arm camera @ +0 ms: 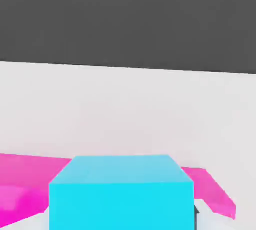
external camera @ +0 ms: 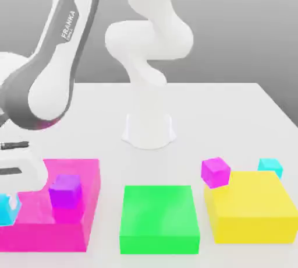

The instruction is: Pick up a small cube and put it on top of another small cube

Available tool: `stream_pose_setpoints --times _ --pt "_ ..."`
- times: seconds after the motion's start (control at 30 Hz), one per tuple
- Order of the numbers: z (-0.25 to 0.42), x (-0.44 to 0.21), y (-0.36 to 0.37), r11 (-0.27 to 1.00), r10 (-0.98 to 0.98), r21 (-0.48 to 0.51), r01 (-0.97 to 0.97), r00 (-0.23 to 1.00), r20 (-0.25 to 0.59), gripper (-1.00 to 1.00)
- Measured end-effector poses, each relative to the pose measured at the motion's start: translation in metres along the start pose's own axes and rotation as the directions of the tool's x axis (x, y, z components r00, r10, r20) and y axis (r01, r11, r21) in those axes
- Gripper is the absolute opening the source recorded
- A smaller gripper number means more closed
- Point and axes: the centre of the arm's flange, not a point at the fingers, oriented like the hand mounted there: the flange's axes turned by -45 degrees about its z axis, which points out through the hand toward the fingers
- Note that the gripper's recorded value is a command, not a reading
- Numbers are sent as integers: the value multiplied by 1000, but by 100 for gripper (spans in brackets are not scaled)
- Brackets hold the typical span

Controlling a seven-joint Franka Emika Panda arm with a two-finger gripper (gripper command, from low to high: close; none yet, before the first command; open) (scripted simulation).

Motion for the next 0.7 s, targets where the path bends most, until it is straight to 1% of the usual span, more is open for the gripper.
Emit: stream_pose_setpoints --times 0.2,0.4,0.47,0.57,0.6,0.7 --pt "-31 -26 -45 999 36 -9 -36 999 0 -100" --pt "-58 -58 -89 996 62 -56 -63 998 -19 -100" --pt "-45 -61 -94 996 63 -64 -65 998 -25 -100" --pt "-8 -61 -93 996 64 -68 -65 998 -26 -100" --pt "0 -62 -93 995 64 -70 -66 998 -26 100" --pt "0 -62 -93 995 64 -69 -66 998 -26 100"
